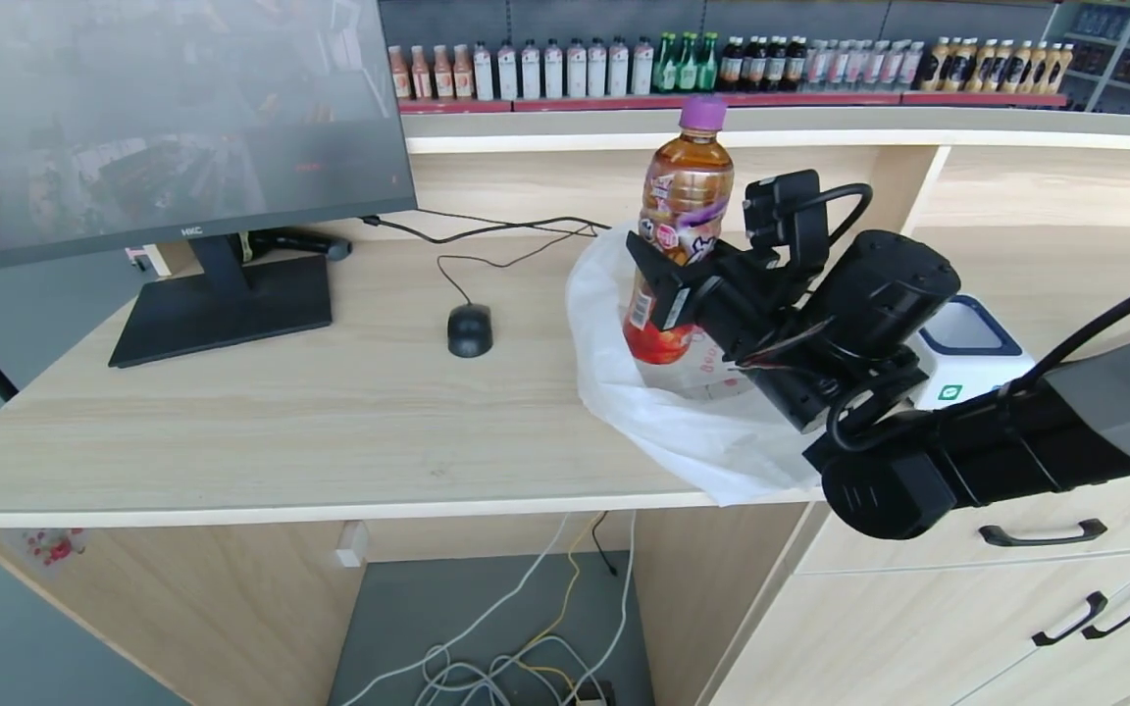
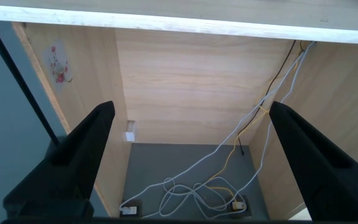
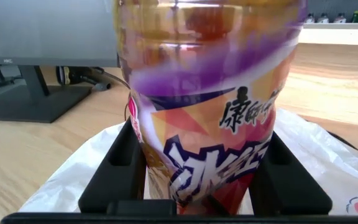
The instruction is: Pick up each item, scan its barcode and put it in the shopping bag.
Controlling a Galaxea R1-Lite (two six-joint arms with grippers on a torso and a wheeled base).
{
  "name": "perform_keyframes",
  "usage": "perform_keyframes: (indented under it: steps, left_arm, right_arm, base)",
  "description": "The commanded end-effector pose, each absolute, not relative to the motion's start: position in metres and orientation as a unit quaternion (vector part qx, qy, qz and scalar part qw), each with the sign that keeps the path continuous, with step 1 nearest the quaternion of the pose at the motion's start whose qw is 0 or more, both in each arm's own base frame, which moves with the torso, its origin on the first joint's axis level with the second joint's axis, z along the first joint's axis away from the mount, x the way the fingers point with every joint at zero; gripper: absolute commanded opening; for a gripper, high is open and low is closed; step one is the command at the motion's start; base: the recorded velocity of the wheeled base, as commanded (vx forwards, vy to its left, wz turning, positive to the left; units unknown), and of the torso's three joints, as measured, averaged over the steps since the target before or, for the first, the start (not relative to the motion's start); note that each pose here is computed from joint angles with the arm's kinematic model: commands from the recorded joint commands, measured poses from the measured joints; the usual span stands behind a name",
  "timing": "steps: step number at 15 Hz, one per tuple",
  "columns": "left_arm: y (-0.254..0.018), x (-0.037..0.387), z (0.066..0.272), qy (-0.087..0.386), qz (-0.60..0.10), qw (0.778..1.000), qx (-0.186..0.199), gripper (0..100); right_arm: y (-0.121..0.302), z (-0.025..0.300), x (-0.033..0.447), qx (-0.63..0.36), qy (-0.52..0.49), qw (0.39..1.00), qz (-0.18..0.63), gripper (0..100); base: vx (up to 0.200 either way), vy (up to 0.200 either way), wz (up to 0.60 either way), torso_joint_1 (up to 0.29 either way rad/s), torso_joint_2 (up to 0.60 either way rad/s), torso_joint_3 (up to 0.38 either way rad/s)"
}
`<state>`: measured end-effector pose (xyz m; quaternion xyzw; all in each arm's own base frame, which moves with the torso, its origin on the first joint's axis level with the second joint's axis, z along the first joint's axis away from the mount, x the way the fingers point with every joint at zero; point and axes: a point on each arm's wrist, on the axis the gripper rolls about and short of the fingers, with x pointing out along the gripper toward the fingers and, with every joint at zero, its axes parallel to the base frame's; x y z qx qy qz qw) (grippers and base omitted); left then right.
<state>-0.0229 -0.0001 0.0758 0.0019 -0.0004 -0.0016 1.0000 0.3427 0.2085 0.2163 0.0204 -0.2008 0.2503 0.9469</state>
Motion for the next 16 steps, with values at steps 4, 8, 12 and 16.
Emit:
perform_keyframes:
  steps: [4, 8, 12, 16]
  left_arm:
    - [0.0, -0.023, 0.075, 0.0, -0.002, 1.0, 0.002, 100]
    - [0.0, -0.023, 0.075, 0.0, -0.002, 1.0, 0.002, 100]
    - [0.0, -0.023, 0.076, -0.001, -0.002, 1.0, 0.002, 100]
    - [0.0, -0.023, 0.076, -0.001, -0.002, 1.0, 0.002, 100]
  right_arm:
    - [0.214, 0.219, 0.357, 0.031, -0.176, 0.951, 0.253, 0]
    - [0.221, 0.22, 0.368, 0.035, -0.16, 0.953, 0.255, 0]
    - [0.222, 0.207, 0.373, 0.037, -0.14, 0.956, 0.255, 0]
    - [0.218, 0.198, 0.379, 0.04, -0.128, 0.959, 0.248, 0]
  base:
    - [0.0, 0.0, 0.0, 0.0, 0.0, 0.0]
    - [0.0, 0.0, 0.0, 0.0, 0.0, 0.0]
    - [0.0, 0.0, 0.0, 0.0, 0.0, 0.0]
    - [0.0, 0.0, 0.0, 0.0, 0.0, 0.0]
